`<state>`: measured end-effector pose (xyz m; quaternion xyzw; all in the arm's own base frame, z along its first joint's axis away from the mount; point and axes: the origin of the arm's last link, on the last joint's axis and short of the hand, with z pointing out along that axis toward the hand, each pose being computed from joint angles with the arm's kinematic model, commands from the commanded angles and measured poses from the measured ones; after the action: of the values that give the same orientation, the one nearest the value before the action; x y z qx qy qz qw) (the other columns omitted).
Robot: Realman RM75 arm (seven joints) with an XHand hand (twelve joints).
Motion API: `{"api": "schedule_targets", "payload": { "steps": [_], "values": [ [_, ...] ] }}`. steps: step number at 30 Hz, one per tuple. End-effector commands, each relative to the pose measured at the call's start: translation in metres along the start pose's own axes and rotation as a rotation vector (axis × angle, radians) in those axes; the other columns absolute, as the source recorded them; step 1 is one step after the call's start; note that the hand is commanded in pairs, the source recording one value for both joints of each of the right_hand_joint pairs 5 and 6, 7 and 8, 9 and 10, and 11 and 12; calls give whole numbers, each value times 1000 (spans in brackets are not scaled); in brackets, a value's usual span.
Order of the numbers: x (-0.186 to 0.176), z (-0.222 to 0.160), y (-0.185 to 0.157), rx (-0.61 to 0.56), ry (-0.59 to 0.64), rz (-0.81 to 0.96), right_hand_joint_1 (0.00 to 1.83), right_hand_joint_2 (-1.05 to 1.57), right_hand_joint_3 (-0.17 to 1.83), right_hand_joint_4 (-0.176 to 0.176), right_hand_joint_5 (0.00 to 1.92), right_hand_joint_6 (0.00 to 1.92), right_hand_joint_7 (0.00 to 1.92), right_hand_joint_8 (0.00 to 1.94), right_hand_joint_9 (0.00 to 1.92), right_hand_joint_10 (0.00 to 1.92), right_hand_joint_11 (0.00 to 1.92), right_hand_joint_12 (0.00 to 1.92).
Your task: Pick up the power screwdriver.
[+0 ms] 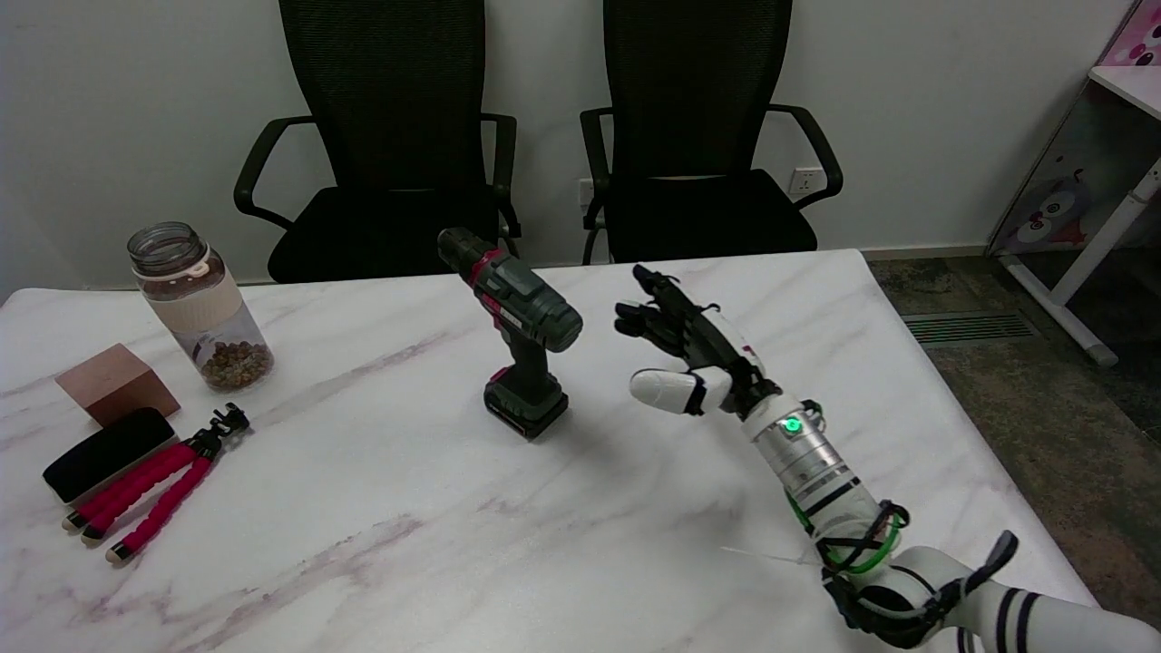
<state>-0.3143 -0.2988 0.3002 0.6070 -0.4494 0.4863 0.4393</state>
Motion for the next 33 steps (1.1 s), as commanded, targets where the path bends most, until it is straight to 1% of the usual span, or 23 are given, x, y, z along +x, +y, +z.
{"api": "schedule_targets", "payload": {
  "steps": [1,5,12,16,33],
  "values": [
    [-58,44,17,11,-39,37,850,-130,662,-69,0,0,0,0,291,291,337,337],
    [-66,49,22,19,-16,45,842,-157,639,-65,0,0,0,0,287,287,321,321],
    [-78,56,27,11,-7,46,795,-200,400,-63,0,0,0,0,280,280,308,308],
    [-80,61,29,7,0,41,774,-204,336,-60,0,0,0,0,270,270,295,295],
    [-105,79,34,-8,-7,42,753,-200,312,-38,0,0,0,0,244,244,256,256]
  ]
}}
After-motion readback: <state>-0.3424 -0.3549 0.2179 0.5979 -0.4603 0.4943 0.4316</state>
